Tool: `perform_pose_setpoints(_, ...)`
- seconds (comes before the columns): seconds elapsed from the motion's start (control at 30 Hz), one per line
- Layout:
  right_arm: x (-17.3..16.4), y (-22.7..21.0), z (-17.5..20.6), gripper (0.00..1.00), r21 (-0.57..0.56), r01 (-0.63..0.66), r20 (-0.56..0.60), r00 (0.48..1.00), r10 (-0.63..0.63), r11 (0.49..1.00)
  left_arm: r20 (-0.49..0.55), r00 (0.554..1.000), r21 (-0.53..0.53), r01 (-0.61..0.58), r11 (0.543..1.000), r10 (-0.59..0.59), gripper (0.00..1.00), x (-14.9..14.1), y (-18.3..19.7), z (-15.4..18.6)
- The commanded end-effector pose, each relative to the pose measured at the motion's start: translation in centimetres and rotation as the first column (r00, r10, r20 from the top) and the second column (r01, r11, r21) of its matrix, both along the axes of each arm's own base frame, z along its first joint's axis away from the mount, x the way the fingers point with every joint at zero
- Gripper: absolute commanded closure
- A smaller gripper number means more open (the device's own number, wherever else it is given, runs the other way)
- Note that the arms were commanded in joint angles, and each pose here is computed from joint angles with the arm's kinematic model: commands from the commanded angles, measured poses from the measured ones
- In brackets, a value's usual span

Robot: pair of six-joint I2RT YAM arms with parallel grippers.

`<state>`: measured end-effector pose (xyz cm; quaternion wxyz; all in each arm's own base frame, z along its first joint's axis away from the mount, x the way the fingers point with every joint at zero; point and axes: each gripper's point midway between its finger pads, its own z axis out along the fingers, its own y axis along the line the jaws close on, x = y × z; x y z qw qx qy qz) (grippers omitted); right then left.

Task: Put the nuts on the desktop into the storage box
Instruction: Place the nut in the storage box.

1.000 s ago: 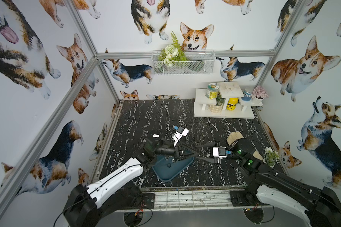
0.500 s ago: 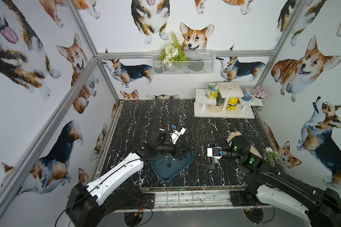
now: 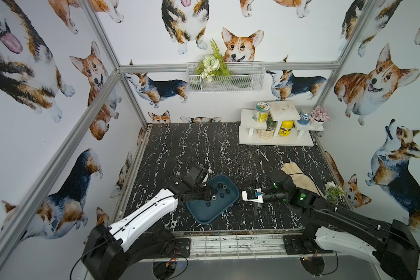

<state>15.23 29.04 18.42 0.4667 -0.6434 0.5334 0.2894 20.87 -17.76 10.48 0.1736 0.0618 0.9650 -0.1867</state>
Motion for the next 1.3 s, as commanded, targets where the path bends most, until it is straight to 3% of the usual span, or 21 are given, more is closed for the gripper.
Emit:
perform_pose_setpoints(0.0, 0.9, -0.1, -0.7, 0.00, -0.020, 0.050, 0.002, 0.999, -0.050, 0.999, -0.077, 0.985, 0.058, -0.153, 0.987, 0.157, 0.93, -0.2, 2.2, -2.6)
perform_pose_setpoints(0.13, 1.7, -0.2, -0.5, 0.00, -0.012, 0.098, 0.021, 0.995, -0.098, 0.995, -0.143, 0.963, 0.064, -0.220, 0.973, 0.227, 0.93, -0.6, 2.5, -4.4)
perform_pose_setpoints(0.27, 1.9, -0.5, -0.4, 0.00, -0.012, 0.121, 0.032, 0.992, -0.121, 0.993, -0.136, 0.947, 0.152, -0.271, 0.950, 0.292, 0.90, -0.5, 4.1, -5.0)
perform_pose_setpoints(0.53, 1.5, -0.7, -1.2, 0.00, -0.018, 0.114, 0.022, 0.993, -0.114, 0.993, -0.185, 0.923, 0.287, -0.277, 0.917, 0.336, 0.88, -0.7, 5.2, -7.4)
perform_pose_setpoints(0.7, 2.5, -0.7, -0.6, 0.00, 0.017, 0.186, -0.002, 0.983, -0.186, 0.982, -0.181, 0.924, 0.284, -0.279, 0.917, 0.337, 0.84, -0.3, 5.0, -7.8)
perform_pose_setpoints(0.73, 3.9, -1.0, -0.1, 0.00, 0.048, 0.283, -0.042, 0.959, -0.281, 0.958, -0.175, 0.926, 0.278, -0.279, 0.919, 0.334, 0.82, -0.1, 4.9, -7.7)
perform_pose_setpoints(0.87, 9.4, -2.6, 0.9, 0.00, 0.073, 0.631, -0.207, 0.767, -0.607, 0.773, -0.141, 0.936, 0.251, -0.283, 0.926, 0.324, 0.75, 1.5, 4.0, -6.0)
perform_pose_setpoints(1.07, 13.2, -3.0, -0.8, 0.00, -0.116, 0.790, -0.274, 0.558, -0.783, 0.603, -0.173, 0.933, 0.248, -0.270, 0.930, 0.317, 0.69, 1.0, 3.7, -6.5)
perform_pose_setpoints(1.27, 13.0, -1.9, -1.5, 0.00, -0.138, 0.767, -0.329, 0.562, -0.759, 0.627, -0.169, 0.925, 0.283, -0.284, 0.916, 0.339, 0.68, 0.5, 4.7, -6.9)
